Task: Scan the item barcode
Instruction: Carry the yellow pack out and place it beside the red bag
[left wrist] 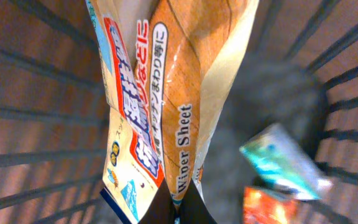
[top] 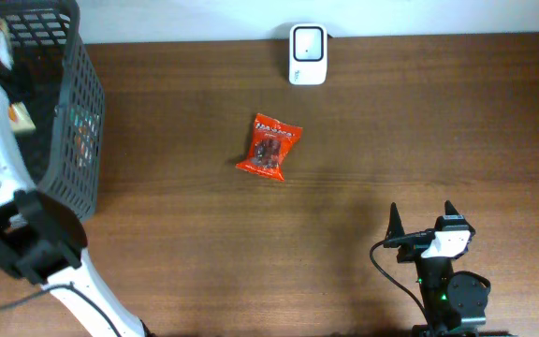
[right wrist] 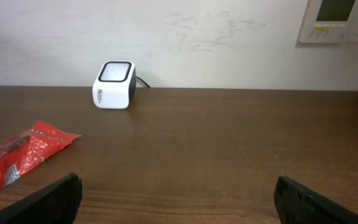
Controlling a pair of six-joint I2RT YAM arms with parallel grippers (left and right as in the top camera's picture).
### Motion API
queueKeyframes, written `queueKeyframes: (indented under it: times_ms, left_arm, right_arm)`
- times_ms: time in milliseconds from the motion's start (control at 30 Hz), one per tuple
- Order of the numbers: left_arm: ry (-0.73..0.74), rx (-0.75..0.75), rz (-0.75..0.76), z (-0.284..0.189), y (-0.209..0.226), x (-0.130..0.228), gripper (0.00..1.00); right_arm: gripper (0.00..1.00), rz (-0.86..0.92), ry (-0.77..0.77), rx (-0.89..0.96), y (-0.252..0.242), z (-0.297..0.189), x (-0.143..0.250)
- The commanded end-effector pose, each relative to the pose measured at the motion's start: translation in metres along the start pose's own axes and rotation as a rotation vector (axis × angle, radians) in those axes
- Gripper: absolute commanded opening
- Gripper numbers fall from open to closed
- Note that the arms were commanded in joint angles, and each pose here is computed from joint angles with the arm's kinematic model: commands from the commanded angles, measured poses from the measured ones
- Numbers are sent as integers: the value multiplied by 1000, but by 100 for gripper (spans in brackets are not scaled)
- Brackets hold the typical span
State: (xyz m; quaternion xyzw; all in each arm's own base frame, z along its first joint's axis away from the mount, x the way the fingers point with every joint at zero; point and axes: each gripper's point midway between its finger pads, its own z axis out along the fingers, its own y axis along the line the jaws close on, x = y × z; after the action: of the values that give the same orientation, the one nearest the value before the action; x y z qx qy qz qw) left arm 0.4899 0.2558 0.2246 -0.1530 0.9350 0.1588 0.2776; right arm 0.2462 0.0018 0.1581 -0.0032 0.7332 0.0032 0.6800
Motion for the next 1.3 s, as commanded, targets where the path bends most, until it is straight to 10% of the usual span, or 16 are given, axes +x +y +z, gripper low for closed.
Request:
queueKeyframes:
  times_ms: [0, 467, 767, 1167, 1267]
  left_arm:
    - [-246, 65, -43, -104, 8, -47, 0]
    - [-309, 738, 187, -265, -160, -6, 0]
    - [67, 864, 433, -217, -301, 87, 0]
    - [436, 648, 483, -107, -352, 173, 0]
    - [458, 644, 490, -104, -354, 178, 64]
  right_arm:
    - [98, 5, 7, 15, -3, 0, 3]
    - [98, 5, 7, 15, -3, 0, 3]
    - [98, 5, 7, 15, -3, 0, 3]
    - [98, 5, 7, 15, -3, 0, 3]
    - [98, 5, 7, 15, -3, 0, 3]
